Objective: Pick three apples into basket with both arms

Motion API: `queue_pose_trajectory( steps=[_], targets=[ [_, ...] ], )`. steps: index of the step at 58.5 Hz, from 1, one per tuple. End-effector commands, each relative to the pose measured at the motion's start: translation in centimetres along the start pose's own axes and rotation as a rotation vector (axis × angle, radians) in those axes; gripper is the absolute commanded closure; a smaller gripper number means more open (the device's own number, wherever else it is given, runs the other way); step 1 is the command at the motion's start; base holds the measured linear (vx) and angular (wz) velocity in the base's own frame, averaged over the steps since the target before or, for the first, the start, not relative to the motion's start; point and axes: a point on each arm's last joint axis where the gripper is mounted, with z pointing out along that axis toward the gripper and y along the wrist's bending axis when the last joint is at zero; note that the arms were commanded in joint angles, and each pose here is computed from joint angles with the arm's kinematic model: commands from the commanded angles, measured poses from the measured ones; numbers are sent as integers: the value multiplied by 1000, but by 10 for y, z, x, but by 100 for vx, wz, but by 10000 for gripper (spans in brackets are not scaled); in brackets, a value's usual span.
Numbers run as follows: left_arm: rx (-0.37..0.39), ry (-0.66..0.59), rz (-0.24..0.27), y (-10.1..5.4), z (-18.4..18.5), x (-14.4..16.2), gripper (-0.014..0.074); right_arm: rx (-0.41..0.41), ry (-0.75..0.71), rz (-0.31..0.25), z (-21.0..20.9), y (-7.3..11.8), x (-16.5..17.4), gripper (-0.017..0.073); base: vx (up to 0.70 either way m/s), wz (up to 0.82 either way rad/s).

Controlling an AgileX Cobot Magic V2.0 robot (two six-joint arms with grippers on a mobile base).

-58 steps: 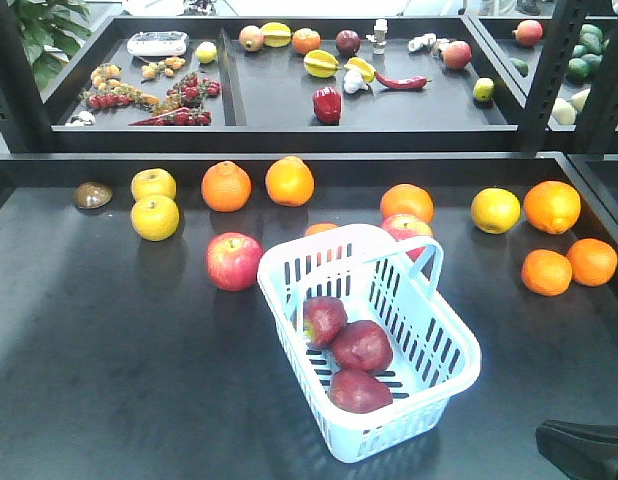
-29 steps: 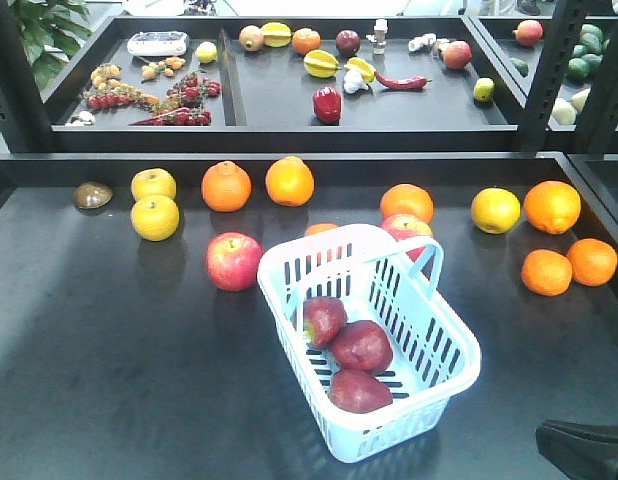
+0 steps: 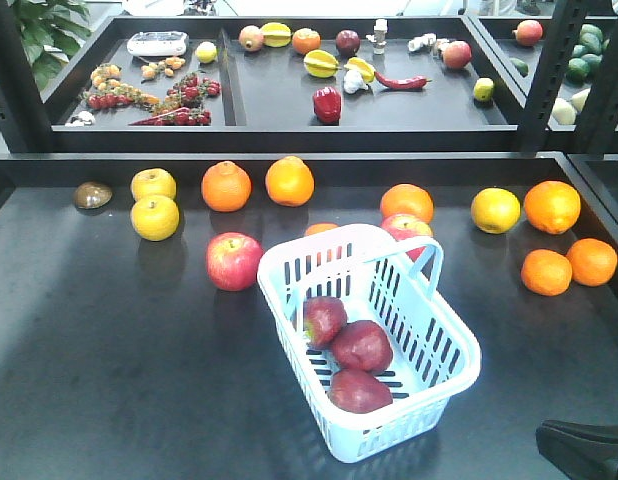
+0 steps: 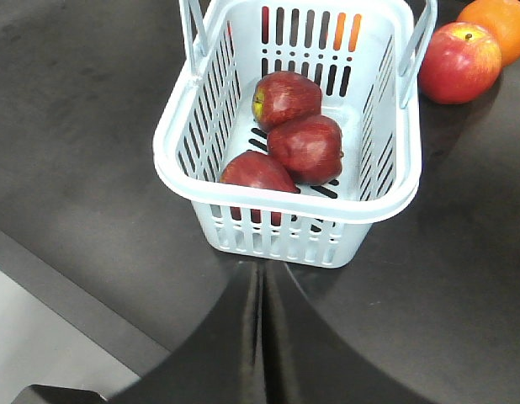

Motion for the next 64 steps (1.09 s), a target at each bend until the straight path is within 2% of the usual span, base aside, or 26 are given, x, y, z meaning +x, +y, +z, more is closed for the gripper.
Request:
queue_pose_trajectory(
  steps=[1,37,45,56,61,64],
  targets=[
    [21,-102,-12,-3,-3,-15,599,24,-80,7,-4,-2,-13,565,0,0],
    [21,-102,-12,-3,-3,-15,599,21,-71,5,-4,-2,-12,565,0,0],
    [21,-102,-12,-3,-3,-15,599,29,-110,-8,-12,0,-11,565,0,0],
    [21,-102,-12,-3,-3,-15,599,77,-200,-58,-28,2,-5,565,0,0],
    [21,-102,-12,-3,-3,-15,599,120,-222,-59,-20,-1,10,565,0,0],
    [21,-102,-12,-3,-3,-15,599,152,-263,-31,-13,-3,20,565,0,0]
  ],
)
